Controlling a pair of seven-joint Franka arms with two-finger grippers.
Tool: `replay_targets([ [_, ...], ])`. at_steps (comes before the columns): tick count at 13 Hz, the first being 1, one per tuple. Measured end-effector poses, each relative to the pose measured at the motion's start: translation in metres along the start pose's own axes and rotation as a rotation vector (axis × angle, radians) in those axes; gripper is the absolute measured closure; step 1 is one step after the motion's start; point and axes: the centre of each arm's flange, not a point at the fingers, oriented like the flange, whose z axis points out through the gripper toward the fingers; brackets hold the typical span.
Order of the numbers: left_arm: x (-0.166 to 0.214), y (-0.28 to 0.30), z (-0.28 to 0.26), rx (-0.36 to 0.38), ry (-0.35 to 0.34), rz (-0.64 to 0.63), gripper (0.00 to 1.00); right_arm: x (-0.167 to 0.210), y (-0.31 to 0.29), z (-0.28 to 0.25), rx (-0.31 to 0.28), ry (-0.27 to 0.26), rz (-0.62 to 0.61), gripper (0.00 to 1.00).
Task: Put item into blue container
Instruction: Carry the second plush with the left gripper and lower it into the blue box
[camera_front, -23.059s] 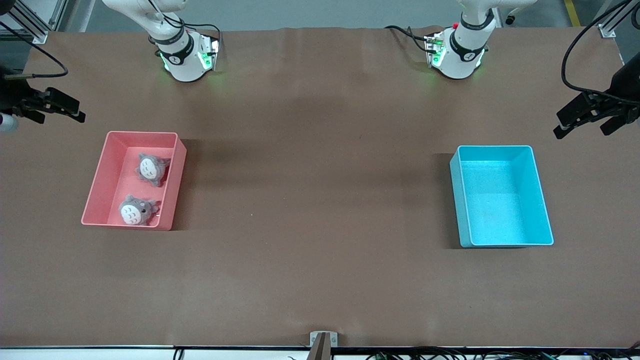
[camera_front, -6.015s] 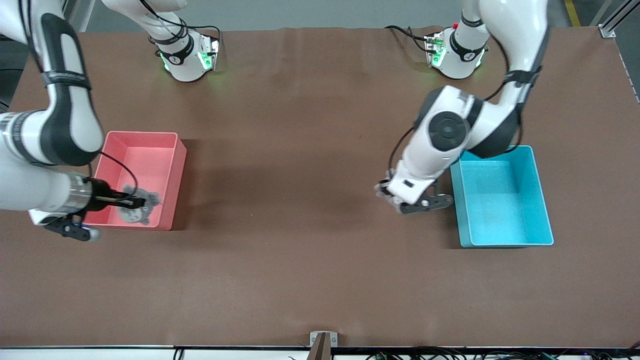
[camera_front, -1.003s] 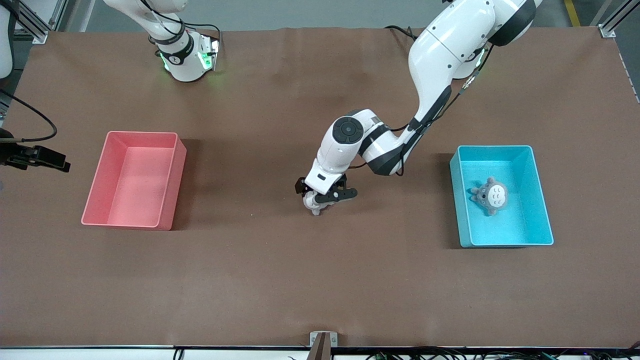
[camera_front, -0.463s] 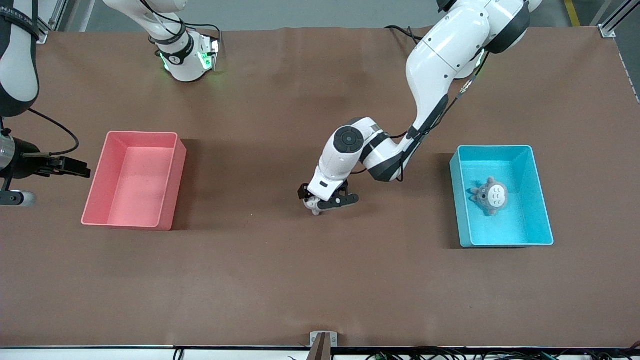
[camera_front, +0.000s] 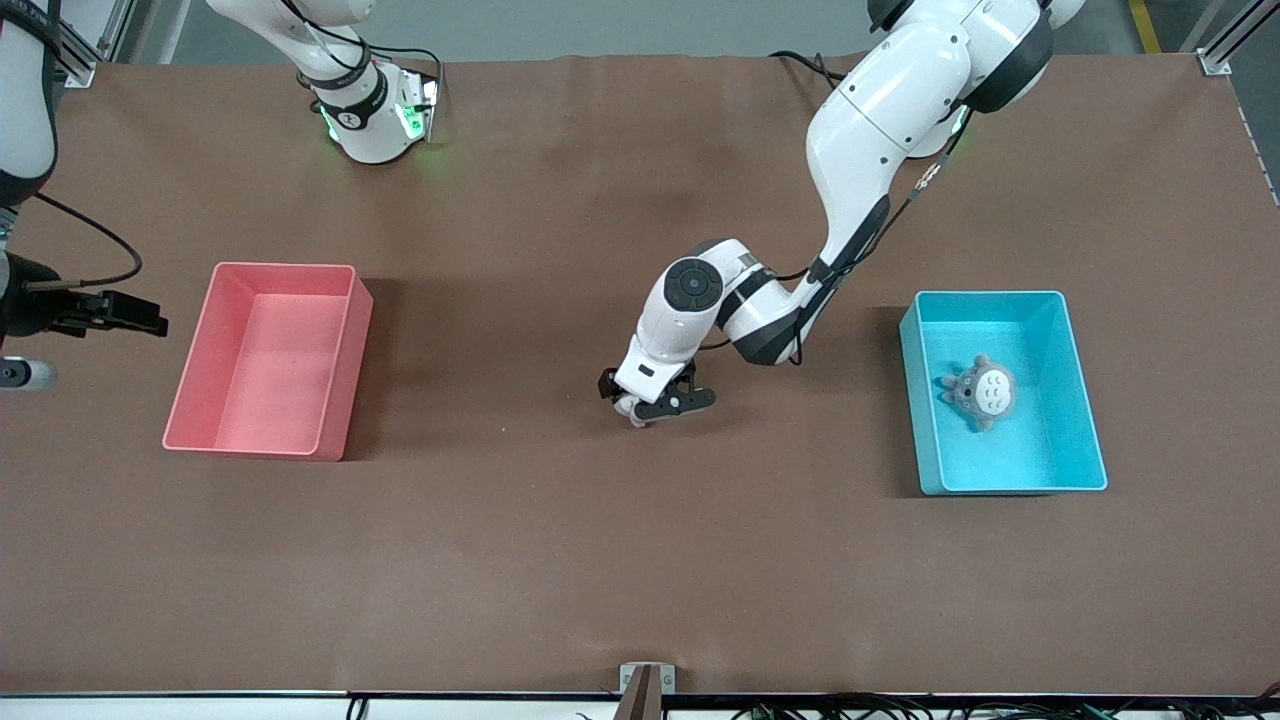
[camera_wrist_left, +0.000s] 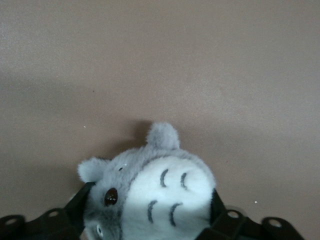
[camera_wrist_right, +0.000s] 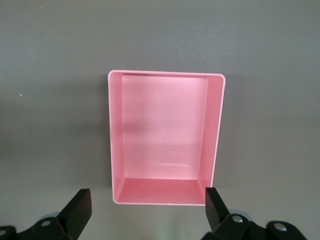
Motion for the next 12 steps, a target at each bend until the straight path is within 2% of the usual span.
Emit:
replay_targets([
  [3, 0.003, 0.003, -0.004, -0.008, 0.006, -0.002, 0.44, -0.021, -0.012, -0.009, -0.002, 0.013, -0.019, 0.00],
  [5, 0.007, 0.004, -0.007, -0.015, 0.013, -0.006, 0.55, -0.032, -0.020, -0.015, -0.004, 0.022, -0.032, 0.00],
  [7, 0.016, 0.006, -0.017, -0.029, 0.029, -0.014, 0.70, -0.041, -0.022, -0.020, -0.004, 0.033, -0.035, 0.00],
  [9, 0.036, 0.006, -0.046, -0.044, 0.060, -0.031, 0.73, -0.049, -0.023, -0.022, -0.004, 0.036, -0.036, 0.00],
  [12, 0.077, -0.011, -0.125, 0.011, 0.089, -0.078, 0.73, -0.061, -0.023, -0.022, -0.003, 0.041, -0.035, 0.00],
])
